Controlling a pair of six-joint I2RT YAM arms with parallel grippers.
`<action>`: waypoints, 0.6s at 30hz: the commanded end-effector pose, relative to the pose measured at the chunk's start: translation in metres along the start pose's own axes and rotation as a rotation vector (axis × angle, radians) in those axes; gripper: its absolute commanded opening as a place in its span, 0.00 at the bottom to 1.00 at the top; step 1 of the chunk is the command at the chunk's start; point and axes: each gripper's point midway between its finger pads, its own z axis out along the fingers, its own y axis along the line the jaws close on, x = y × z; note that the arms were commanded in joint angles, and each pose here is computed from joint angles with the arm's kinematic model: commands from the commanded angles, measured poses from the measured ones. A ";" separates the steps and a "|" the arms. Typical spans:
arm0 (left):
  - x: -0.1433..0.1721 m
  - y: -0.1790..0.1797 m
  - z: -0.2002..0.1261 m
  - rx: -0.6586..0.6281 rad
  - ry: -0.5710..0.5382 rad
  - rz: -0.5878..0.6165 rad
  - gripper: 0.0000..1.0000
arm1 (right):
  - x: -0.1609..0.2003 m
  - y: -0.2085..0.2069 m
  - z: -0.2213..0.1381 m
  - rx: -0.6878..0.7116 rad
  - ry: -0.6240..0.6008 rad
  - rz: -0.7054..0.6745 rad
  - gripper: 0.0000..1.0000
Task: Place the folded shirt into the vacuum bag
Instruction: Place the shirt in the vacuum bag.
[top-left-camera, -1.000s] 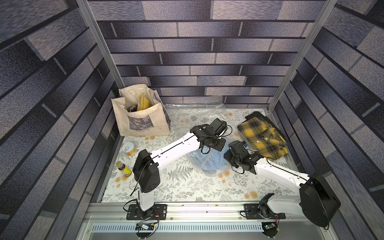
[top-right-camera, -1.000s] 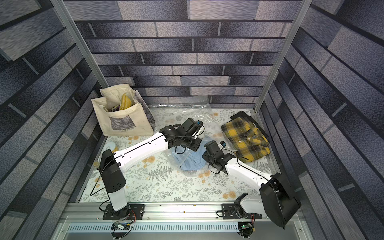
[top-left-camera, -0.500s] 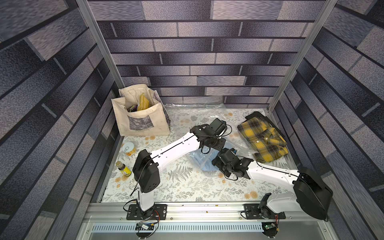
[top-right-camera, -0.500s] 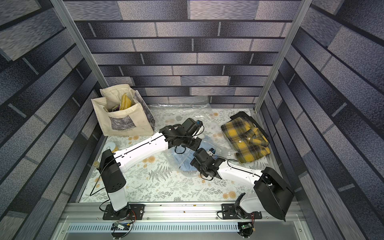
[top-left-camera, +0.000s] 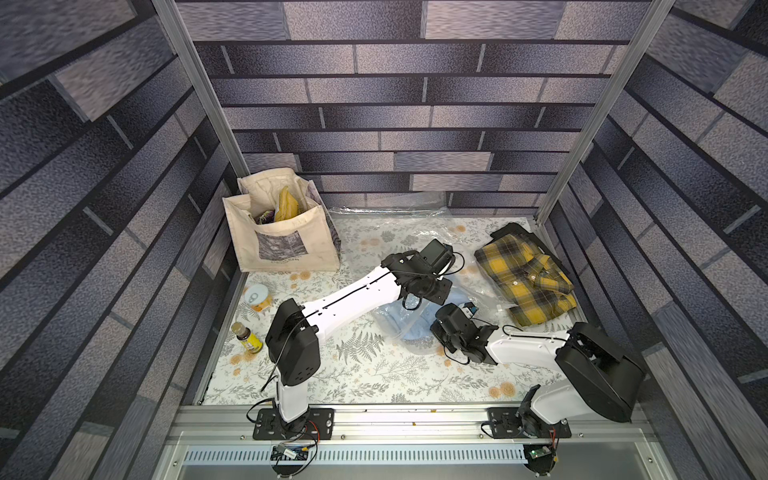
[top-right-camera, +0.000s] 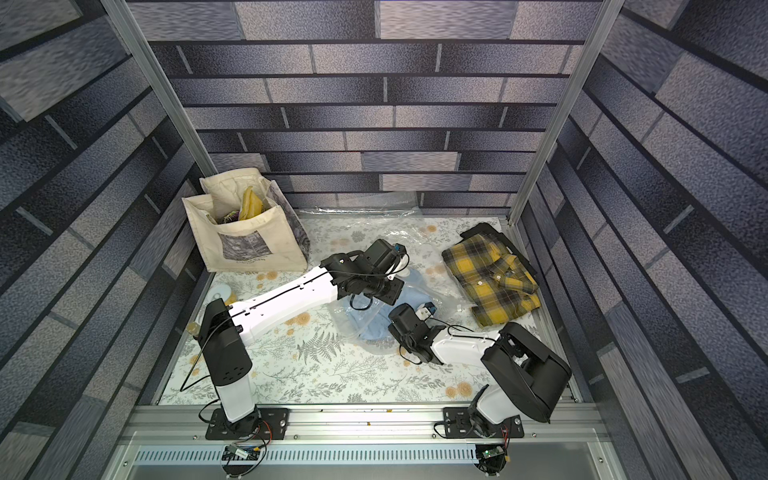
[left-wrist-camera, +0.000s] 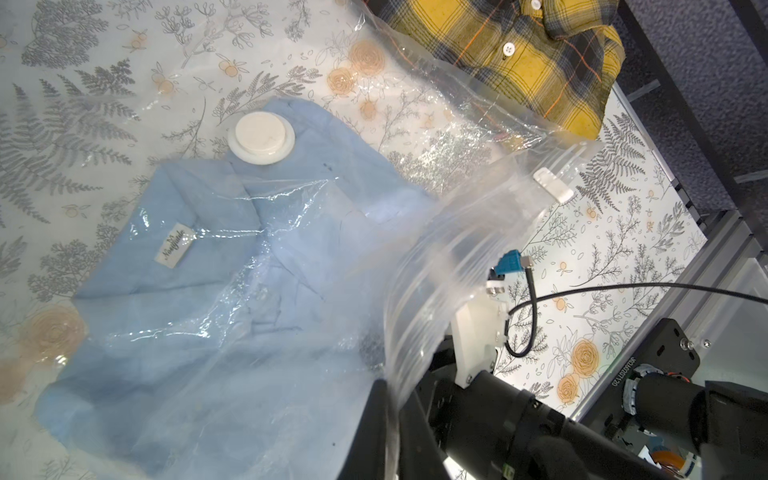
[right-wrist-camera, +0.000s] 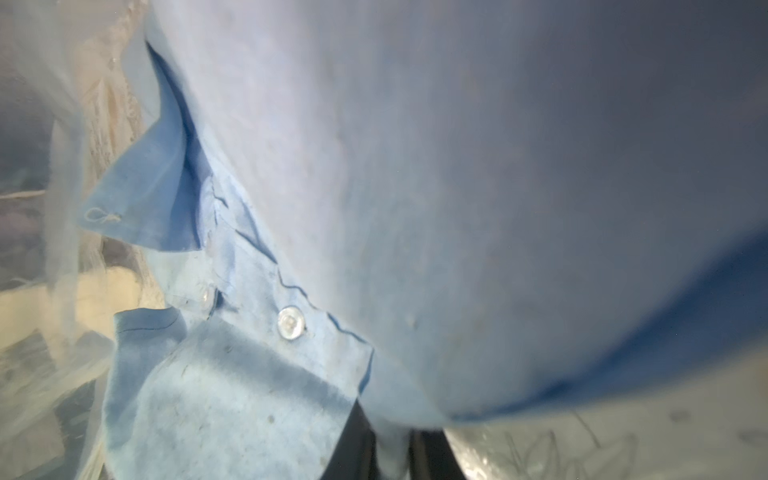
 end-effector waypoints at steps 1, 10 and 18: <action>-0.002 -0.017 -0.018 0.041 -0.031 -0.009 0.10 | -0.024 0.032 0.003 -0.138 -0.124 0.002 0.11; -0.014 -0.026 -0.034 0.041 -0.069 0.005 0.10 | -0.040 0.064 0.016 -0.268 -0.246 -0.033 0.01; -0.026 -0.027 -0.056 0.026 -0.113 0.019 0.09 | -0.035 0.069 0.041 -0.319 -0.235 -0.020 0.00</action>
